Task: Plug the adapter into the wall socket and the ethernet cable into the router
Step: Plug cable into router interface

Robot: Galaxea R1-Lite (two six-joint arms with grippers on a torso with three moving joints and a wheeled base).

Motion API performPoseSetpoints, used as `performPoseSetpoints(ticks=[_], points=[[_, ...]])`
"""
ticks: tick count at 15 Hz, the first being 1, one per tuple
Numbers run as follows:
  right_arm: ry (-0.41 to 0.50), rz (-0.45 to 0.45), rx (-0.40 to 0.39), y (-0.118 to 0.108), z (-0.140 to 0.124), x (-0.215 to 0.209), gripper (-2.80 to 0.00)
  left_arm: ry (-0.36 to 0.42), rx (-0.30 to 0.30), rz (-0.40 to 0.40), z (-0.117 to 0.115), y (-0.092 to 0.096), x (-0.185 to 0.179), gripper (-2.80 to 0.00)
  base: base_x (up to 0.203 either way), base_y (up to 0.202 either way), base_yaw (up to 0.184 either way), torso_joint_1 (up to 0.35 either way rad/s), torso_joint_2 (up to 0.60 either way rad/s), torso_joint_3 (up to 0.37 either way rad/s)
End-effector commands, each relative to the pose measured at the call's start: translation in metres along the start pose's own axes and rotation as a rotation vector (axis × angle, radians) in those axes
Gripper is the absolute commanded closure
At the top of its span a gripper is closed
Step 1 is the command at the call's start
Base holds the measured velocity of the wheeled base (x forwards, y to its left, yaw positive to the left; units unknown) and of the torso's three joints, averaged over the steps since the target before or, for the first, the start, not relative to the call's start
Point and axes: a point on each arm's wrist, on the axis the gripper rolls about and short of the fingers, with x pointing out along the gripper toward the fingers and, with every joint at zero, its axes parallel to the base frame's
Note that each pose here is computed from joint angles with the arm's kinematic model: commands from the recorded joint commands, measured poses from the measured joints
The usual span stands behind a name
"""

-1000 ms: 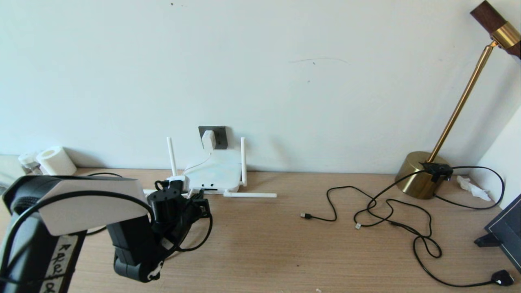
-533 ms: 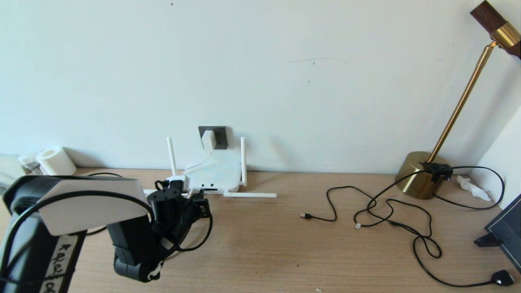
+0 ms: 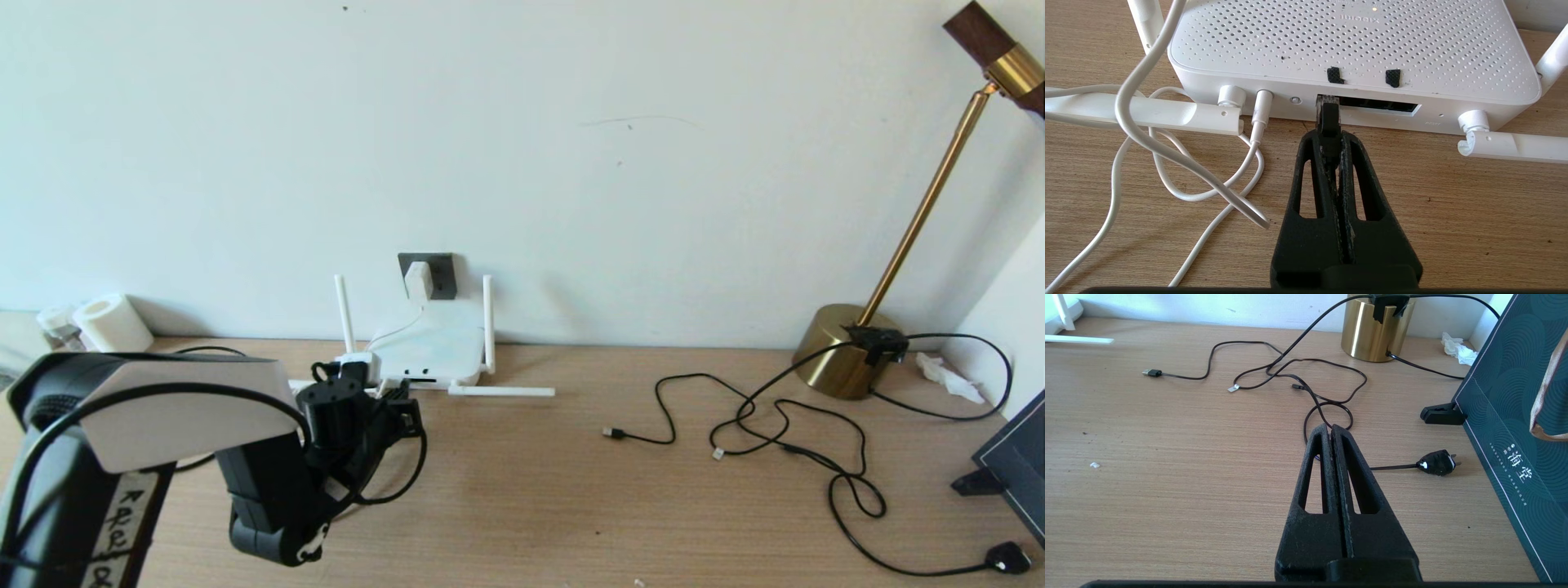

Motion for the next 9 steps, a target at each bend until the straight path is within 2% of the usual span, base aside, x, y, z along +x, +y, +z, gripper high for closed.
performPoseSetpoints(ticks=[1, 9], points=[[0.002, 0.001, -0.001, 0.0000, 0.0000, 0.0001, 0.00, -0.005, -0.001, -0.002, -0.0007, -0.0012, 0.0003, 0.00, 0.000, 0.000, 0.000, 0.000, 0.00, 0.000], [0.002, 0.000, 0.000, 0.0000, 0.0000, 0.0001, 0.00, -0.003, 0.007, -0.003, -0.0017, -0.0018, 0.0006, 0.00, 0.000, 0.000, 0.000, 0.000, 0.00, 0.000]])
